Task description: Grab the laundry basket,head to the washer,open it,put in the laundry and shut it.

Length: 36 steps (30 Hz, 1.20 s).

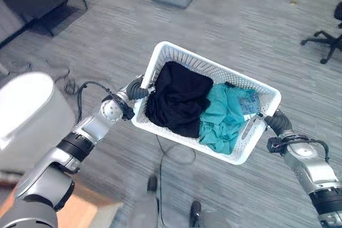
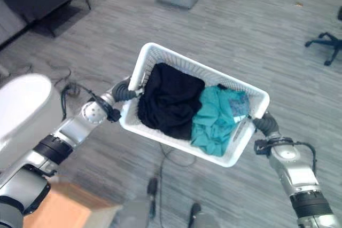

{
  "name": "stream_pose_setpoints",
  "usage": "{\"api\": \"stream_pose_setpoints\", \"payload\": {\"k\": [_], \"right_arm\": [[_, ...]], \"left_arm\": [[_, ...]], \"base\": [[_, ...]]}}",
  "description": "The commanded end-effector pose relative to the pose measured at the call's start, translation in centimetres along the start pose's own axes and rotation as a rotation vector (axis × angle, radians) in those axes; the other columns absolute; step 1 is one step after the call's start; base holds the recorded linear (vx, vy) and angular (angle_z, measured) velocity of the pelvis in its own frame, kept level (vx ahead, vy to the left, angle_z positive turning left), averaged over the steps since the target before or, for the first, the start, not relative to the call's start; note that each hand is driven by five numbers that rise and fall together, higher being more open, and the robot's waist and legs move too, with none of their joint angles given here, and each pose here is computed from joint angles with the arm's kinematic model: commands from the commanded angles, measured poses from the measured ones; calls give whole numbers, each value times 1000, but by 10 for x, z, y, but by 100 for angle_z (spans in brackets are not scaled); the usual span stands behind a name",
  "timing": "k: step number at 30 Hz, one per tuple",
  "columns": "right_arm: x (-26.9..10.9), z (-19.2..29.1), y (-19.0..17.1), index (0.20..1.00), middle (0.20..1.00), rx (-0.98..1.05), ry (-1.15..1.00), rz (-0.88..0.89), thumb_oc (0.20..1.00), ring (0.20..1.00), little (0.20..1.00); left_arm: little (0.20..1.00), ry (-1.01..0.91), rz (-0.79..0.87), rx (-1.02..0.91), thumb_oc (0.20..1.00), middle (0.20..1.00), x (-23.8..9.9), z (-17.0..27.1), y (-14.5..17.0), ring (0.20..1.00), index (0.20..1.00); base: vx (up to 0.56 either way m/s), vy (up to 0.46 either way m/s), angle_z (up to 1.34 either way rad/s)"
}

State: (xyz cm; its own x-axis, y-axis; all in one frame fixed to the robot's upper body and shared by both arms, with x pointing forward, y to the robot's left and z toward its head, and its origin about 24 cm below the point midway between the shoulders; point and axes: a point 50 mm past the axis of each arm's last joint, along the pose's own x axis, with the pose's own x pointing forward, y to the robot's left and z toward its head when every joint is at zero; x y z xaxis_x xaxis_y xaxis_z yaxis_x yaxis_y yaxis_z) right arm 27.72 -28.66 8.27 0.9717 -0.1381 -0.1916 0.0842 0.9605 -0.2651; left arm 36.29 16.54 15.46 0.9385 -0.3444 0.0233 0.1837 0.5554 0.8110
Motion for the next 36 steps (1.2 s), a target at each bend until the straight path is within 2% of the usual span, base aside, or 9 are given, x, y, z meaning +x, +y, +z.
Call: {"api": "stream_pose_setpoints", "payload": {"k": [1, 8, 18, 22, 26, 30, 36], "right_arm": [[15, 53, -24, 200, 200, -68, -188, -35, 200, 200, 200], [16, 72, -49, 200, 200, -131, -208, -94, 200, 200, 200], [5, 83, -68, 200, 200, -248, -202, -102, 200, 200, 200], [2, 114, -85, 200, 200, -329, -247, -143, 200, 200, 200], [3, 132, -98, 200, 200, -394, -241, -197, 200, 200, 200], [3, 134, -99, 200, 200, -440, -232, -193, 200, 200, 200], [35, 151, -75, 200, 200, -517, -226, -149, 200, 200, 200]], "left_arm": [[200, 58, 231, 79, 200, 200, -8, -8, 77, 200, 200], [200, -4, 212, 177, 200, 200, 10, 20, 88, 200, 200], [200, 20, 180, 224, 200, 200, 18, 21, 94, 200, 200], [200, 55, 217, 314, 200, 200, 15, 29, 126, 200, 200], [200, 73, 214, 337, 200, 200, 29, 43, 134, 200, 200], [200, 75, 206, 362, 200, 200, 38, 53, 134, 200, 200], [200, 143, 188, 444, 200, 200, 40, 46, 138, 200, 200]], "base": [[358, 152, -9], [481, -91, 12], [456, -213, 40], [278, -380, -19], [339, -238, -55], [317, 28, -16], [407, 99, -55]]}}
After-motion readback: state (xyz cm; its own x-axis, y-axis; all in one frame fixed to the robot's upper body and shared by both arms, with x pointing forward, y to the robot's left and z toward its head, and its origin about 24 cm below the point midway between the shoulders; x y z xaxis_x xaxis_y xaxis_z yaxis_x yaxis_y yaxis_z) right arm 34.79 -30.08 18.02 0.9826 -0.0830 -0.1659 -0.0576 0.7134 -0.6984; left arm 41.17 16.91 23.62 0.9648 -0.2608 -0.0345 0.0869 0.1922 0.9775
